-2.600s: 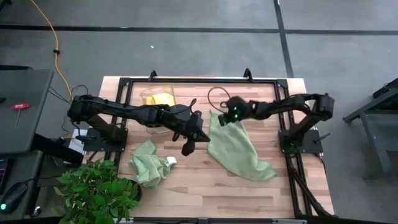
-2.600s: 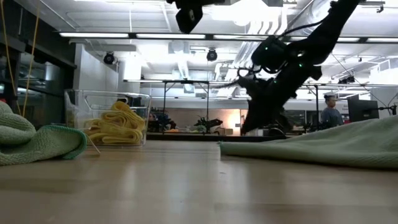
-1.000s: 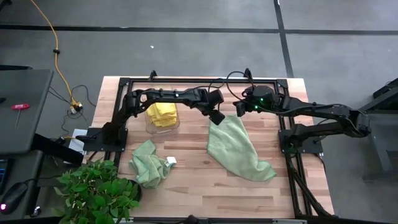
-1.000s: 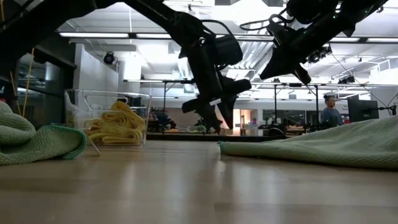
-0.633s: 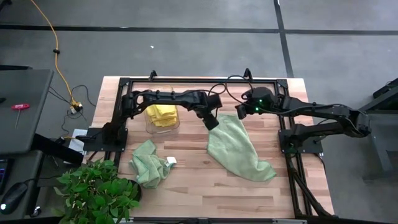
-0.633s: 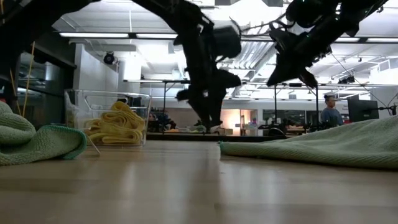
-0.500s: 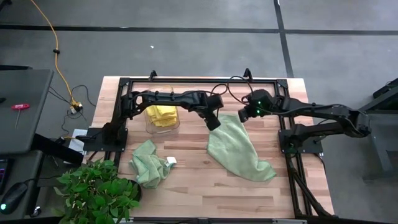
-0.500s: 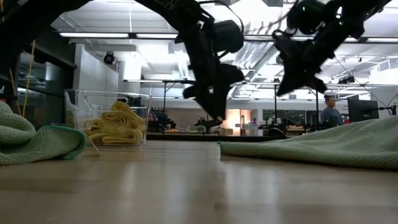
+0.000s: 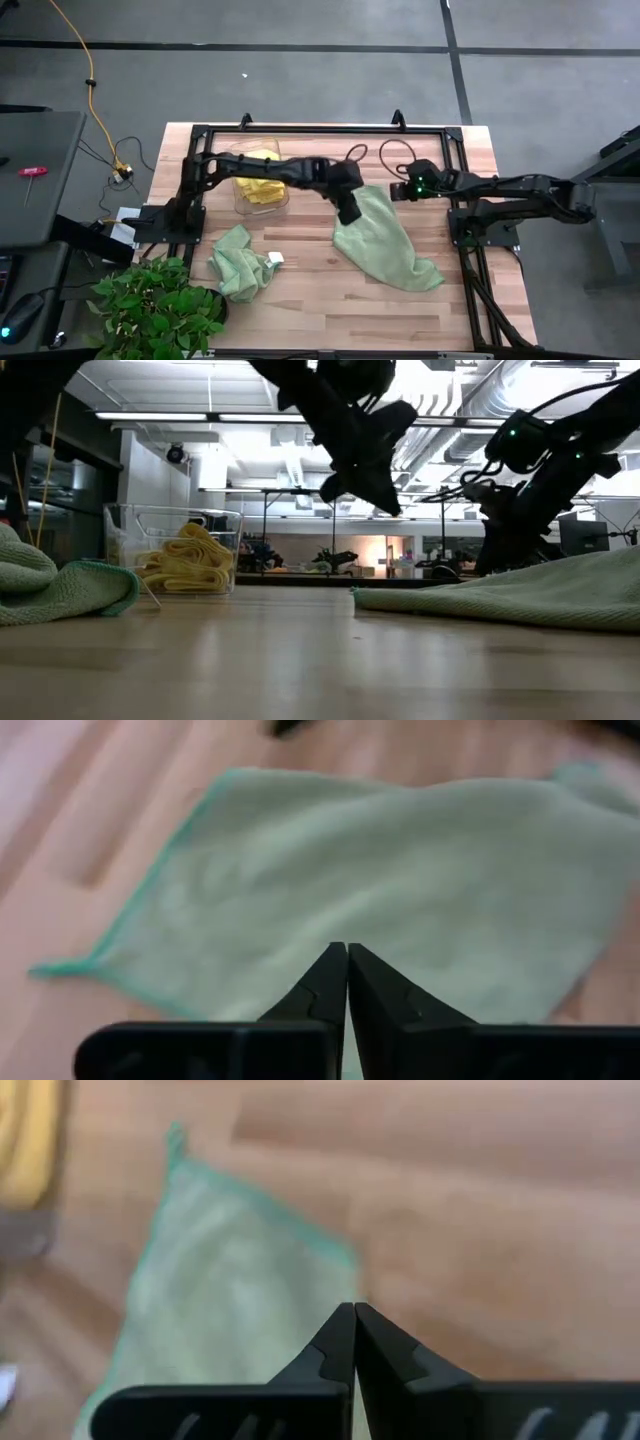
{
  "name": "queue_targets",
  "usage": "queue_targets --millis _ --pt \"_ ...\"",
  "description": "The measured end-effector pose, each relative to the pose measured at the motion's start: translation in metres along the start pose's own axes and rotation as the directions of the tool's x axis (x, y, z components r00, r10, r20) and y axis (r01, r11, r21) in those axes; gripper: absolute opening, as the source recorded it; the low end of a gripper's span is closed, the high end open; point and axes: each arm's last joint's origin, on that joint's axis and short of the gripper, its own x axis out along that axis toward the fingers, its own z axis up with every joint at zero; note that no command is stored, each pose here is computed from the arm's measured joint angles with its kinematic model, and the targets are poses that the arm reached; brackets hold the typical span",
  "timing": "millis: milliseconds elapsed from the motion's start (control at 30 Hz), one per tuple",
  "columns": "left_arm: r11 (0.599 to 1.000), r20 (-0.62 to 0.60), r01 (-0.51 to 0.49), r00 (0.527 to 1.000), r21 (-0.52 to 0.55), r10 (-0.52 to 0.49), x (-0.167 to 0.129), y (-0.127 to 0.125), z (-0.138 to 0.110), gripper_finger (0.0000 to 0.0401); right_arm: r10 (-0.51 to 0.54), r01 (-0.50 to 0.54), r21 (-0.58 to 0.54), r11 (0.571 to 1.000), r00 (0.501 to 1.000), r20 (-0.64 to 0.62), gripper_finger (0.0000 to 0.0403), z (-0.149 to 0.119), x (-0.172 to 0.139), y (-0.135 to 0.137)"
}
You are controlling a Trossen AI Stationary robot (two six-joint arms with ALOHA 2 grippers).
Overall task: Fold microfiber towels
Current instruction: Fold the right green towel
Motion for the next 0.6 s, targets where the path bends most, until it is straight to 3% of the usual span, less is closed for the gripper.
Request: queue_targets --millis 100,200,400,600 --pt "0.990 0.090 0.134 0.986 0.052 -0.138 0.000 -0.017 -0.011 0.0002 -0.045 0.045 0.014 0.999 0.999 0.022 0.0000 0.007 0.004 -0.006" --pt "0.970 0.169 0.230 0.956 0.074 -0.240 -0.010 -0.032 -0.025 0.0001 -0.019 0.019 -0.001 1.000 1.000 0.012 0.0000 0.016 0.011 -0.004" --pt "0.983 0.260 0.172 0.954 -0.067 -0.149 -0.031 -0.024 -0.069 0.0000 -0.032 0.030 -0.075 0.997 0.999 -0.030 0.0000 0.031 0.037 0.008" --pt "0.977 0.311 0.115 0.949 -0.178 -0.054 -0.057 -0.009 -0.094 0.0000 -0.045 0.037 -0.173 0.984 0.998 -0.047 0.0000 0.055 0.065 0.031"
